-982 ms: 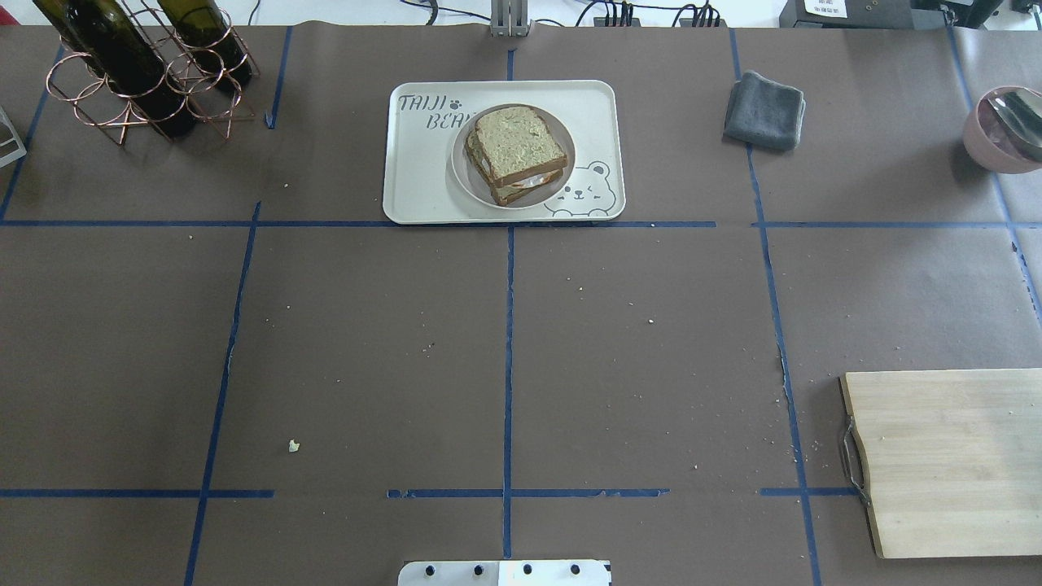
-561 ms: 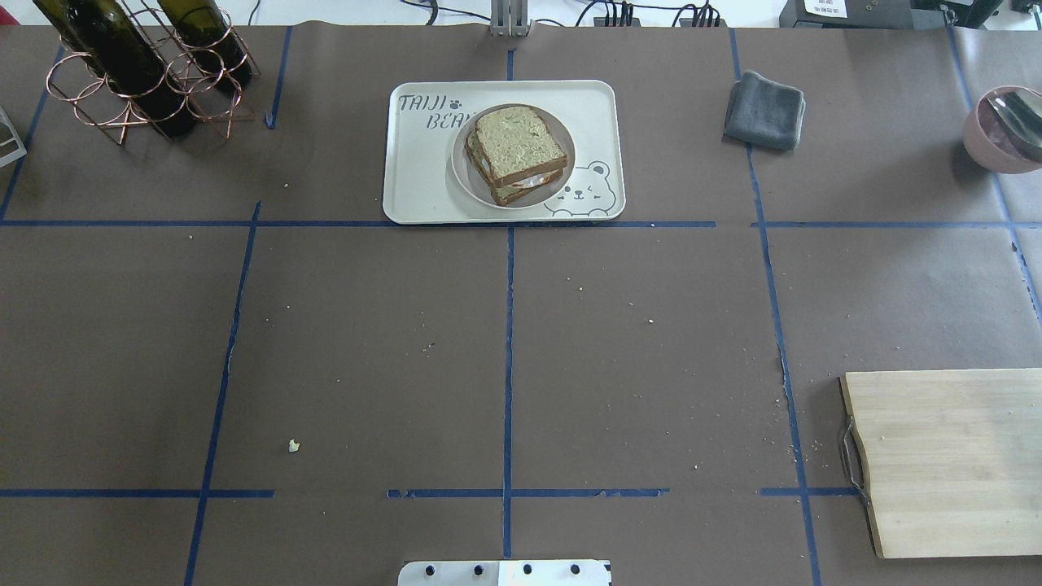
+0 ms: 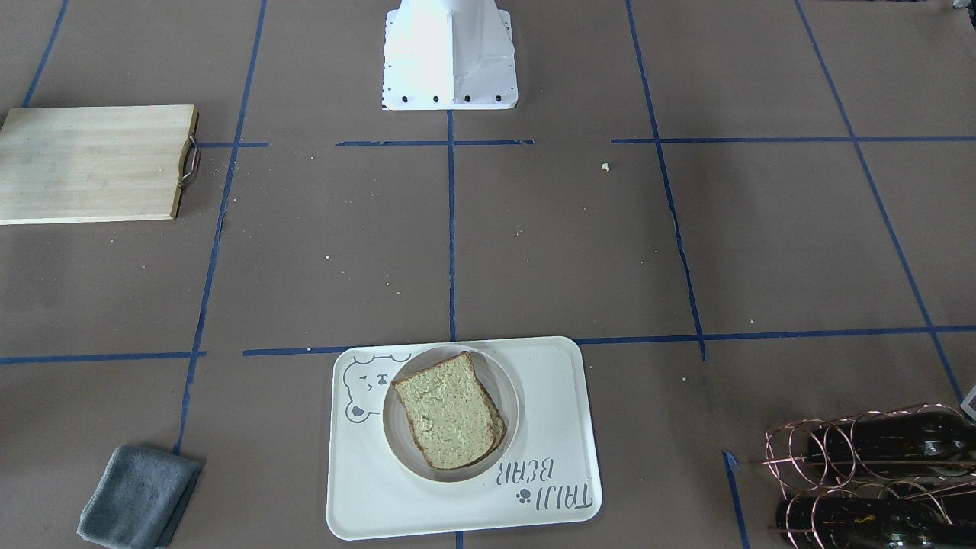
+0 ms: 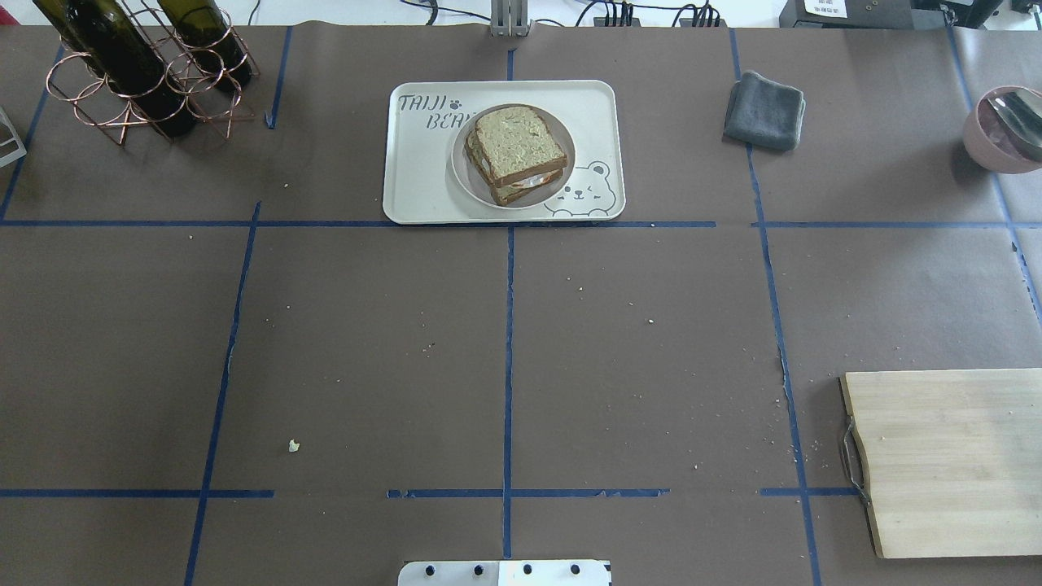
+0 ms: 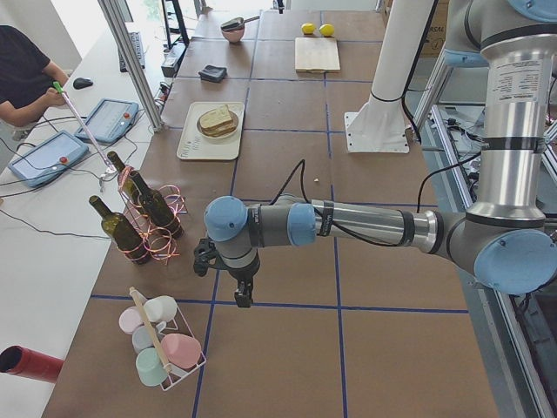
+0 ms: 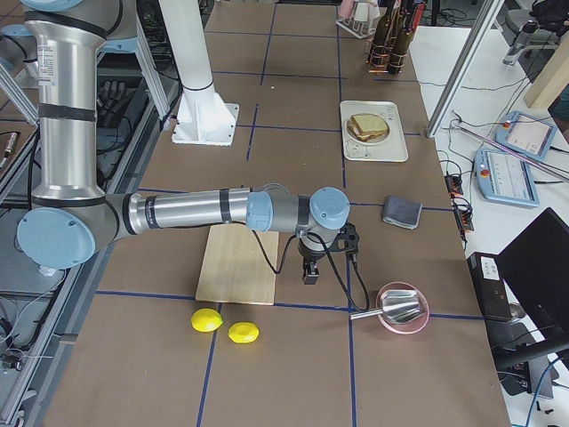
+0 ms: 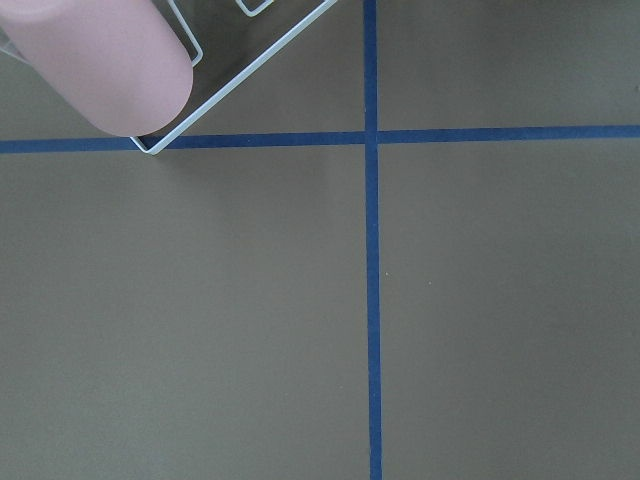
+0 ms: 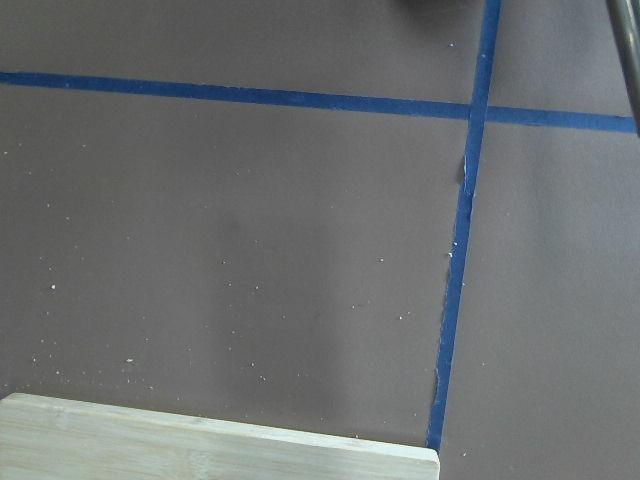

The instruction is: Make sandwich and place on tray

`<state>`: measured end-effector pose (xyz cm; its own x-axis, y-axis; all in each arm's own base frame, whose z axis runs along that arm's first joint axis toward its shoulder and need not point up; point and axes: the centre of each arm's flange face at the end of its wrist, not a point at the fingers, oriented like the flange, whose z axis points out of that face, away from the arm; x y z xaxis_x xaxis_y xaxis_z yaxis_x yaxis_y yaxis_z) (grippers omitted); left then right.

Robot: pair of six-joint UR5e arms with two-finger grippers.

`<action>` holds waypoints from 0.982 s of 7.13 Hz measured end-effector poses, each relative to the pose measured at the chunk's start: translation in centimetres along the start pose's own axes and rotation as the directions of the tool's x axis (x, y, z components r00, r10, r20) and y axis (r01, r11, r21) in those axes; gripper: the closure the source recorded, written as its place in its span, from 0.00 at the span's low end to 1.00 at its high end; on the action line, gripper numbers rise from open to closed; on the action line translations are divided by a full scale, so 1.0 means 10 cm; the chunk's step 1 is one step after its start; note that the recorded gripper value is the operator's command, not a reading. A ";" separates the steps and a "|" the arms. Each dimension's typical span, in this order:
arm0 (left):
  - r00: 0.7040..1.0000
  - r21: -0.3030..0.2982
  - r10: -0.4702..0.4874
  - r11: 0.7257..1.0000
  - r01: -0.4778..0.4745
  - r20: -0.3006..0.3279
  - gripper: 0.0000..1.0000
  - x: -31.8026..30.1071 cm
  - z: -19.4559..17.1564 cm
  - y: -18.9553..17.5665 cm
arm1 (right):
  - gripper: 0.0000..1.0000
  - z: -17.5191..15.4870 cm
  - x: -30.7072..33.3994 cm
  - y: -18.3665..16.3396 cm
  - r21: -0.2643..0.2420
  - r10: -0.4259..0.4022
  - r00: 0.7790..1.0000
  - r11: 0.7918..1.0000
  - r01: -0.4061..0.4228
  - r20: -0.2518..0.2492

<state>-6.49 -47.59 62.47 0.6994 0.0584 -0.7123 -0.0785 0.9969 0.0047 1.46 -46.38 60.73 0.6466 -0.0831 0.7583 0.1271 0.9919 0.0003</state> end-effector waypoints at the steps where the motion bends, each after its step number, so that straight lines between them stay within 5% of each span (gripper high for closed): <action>1: 1.000 0.006 0.016 1.000 -0.016 0.001 0.00 0.02 0.01 -0.02 | 0.00 0.00 0.00 0.00 0.001 -0.004 1.000 1.000 0.004 -0.001; 7: 0.996 0.019 0.084 0.996 -0.084 0.003 0.00 0.01 0.05 0.03 | 0.00 -0.02 0.05 -0.03 0.000 -0.011 0.998 1.000 0.012 -0.068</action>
<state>-6.08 -47.22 62.81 0.6924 0.1424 -0.7073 -0.1236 0.9893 0.0781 1.91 -46.70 60.99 0.6949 -0.1009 0.7120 0.1344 0.9909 0.0093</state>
